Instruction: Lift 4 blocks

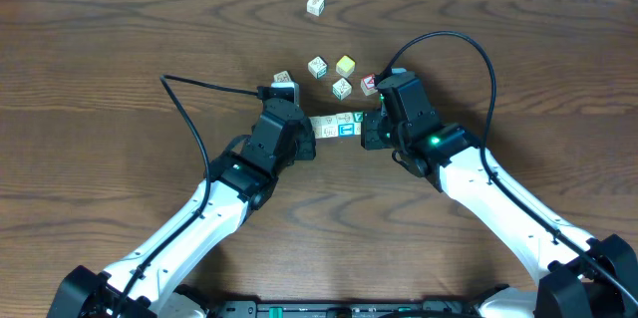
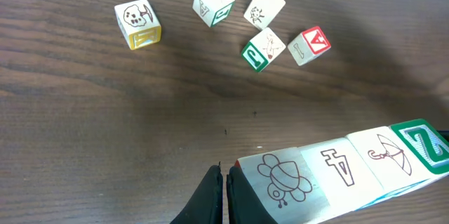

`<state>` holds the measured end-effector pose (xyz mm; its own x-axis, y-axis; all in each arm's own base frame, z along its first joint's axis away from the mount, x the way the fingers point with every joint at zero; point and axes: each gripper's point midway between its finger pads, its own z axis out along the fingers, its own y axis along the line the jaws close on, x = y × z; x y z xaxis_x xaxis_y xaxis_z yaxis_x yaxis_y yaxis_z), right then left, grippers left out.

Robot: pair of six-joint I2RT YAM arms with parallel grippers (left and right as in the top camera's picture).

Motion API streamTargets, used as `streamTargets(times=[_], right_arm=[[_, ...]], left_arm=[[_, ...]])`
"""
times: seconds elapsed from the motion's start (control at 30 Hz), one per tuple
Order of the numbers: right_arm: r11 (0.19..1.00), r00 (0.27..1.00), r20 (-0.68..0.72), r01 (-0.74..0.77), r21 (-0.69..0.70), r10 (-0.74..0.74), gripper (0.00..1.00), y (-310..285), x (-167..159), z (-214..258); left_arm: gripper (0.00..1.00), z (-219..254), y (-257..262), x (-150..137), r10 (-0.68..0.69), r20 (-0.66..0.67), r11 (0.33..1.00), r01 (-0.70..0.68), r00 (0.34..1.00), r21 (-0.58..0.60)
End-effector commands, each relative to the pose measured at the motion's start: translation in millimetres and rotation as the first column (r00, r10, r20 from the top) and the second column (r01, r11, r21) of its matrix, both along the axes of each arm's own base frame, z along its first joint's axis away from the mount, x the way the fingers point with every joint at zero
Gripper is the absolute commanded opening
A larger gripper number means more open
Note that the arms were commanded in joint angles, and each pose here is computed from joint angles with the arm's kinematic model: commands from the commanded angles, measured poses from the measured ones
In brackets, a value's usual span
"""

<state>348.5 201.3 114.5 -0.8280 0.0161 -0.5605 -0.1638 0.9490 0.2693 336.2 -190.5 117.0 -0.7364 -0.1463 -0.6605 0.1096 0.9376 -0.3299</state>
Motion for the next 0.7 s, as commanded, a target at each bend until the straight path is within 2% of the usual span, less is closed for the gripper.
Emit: streamTargets(times=[0.0,0.67], right_arm=[[0.952,0.968,-0.056,-0.229,0.202,0.244,0.01,70.0,-38.6,13.0],[0.962,0.973,-0.061,-0.210,0.175,0.224,0.01,66.2,-35.3,7.0]], left_arm=[[0.07,16.3,-56.7,-28.2,-0.233,-0.016,0.961,0.227,0.972,-0.155],[0.07,-6.3,-56.5,-28.4,-0.222,-0.077,0.967,0.209,0.972,-0.142]])
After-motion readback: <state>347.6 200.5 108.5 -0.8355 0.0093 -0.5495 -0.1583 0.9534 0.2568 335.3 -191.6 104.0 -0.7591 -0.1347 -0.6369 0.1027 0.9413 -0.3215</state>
